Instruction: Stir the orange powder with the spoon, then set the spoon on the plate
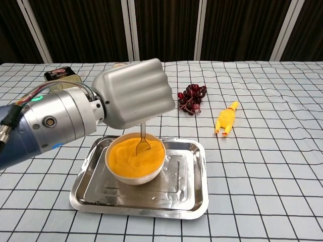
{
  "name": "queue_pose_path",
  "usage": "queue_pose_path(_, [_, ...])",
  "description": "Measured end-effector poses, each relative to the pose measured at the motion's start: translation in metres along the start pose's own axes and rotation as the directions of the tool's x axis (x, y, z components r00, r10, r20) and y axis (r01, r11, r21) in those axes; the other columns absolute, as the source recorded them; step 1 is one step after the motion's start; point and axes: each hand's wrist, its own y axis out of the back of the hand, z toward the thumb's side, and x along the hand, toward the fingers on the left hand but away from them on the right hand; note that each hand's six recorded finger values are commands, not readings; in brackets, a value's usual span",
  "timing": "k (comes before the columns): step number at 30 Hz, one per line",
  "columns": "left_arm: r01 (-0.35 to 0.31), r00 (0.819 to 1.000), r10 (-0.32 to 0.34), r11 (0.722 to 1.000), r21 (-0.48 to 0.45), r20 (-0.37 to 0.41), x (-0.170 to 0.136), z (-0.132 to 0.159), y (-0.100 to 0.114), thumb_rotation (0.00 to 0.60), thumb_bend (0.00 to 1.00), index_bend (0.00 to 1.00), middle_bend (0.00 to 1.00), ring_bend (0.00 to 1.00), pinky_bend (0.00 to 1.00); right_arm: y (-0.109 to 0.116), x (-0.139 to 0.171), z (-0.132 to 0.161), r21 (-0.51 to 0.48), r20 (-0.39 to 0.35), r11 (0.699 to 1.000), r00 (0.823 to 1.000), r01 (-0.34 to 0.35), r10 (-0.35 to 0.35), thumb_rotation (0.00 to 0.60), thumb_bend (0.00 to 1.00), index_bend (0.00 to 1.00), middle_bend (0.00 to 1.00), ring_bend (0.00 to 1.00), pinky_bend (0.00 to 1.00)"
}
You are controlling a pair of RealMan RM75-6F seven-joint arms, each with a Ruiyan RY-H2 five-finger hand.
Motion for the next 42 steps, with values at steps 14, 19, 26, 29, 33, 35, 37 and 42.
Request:
queue_pose_path(14, [-0.006, 1.0, 0.006, 1.0, -0.017, -0.012, -0.009, -0.01, -0.001, 0.6, 0.59, 0.81, 1.0, 1.0, 1.0, -0.001, 0.0, 0.0, 0.001, 0.003, 1.0, 1.0, -0.003, 0.003, 0.6, 0.32, 0.0, 0.0, 0.0, 0.0])
queue_pose_path(19, [0.002, 1.0, -0.002, 1.0, -0.005, -0.024, -0.013, -0.019, -0.008, 0.6, 0.59, 0.81, 1.0, 1.0, 1.0, -0.001, 0.0, 0.0, 0.0, 0.003, 1.0, 1.0, -0.004, 0.004, 0.6, 0.32, 0.0, 0.0, 0.0, 0.0])
queue_pose_path(26, [0.04, 0.998, -0.039, 0.999, 0.026, -0.045, -0.015, -0.033, -0.025, 0.6, 0.59, 0.81, 1.0, 1.0, 1.0, -0.001, 0.0, 0.0, 0.0, 0.003, 1.0, 1.0, -0.004, 0.004, 0.6, 0.32, 0.0, 0.0, 0.0, 0.0])
queue_pose_path(29, [0.055, 0.997, -0.053, 0.998, 0.032, -0.052, -0.014, -0.035, -0.031, 0.6, 0.59, 0.81, 1.0, 1.0, 1.0, -0.001, 0.0, 0.0, -0.005, 0.006, 1.0, 1.0, -0.007, 0.007, 0.6, 0.32, 0.0, 0.0, 0.0, 0.0])
queue_pose_path(33, [0.071, 0.996, -0.069, 0.997, 0.031, -0.054, -0.011, -0.033, -0.038, 0.6, 0.59, 0.81, 1.0, 1.0, 1.0, -0.001, 0.0, 0.0, -0.004, 0.005, 1.0, 1.0, -0.007, 0.007, 0.6, 0.32, 0.0, 0.0, 0.0, 0.0])
queue_pose_path(35, [0.072, 0.996, -0.071, 0.997, 0.027, -0.046, -0.01, -0.029, -0.039, 0.6, 0.59, 0.81, 1.0, 1.0, 1.0, -0.001, 0.0, 0.0, -0.003, 0.005, 1.0, 1.0, -0.007, 0.007, 0.6, 0.32, 0.0, 0.0, 0.0, 0.0])
queue_pose_path(37, [0.066, 0.997, -0.065, 0.997, 0.029, -0.034, -0.01, -0.024, -0.039, 0.6, 0.59, 0.81, 1.0, 1.0, 1.0, -0.001, 0.0, 0.0, -0.004, 0.005, 1.0, 1.0, -0.007, 0.007, 0.6, 0.32, 0.0, 0.0, 0.0, 0.0])
queue_pose_path(42, [0.055, 0.998, -0.054, 0.998, 0.022, -0.018, -0.009, -0.015, -0.036, 0.6, 0.59, 0.81, 1.0, 1.0, 1.0, -0.001, 0.0, 0.0, -0.006, 0.006, 1.0, 1.0, -0.007, 0.007, 0.6, 0.32, 0.0, 0.0, 0.0, 0.0])
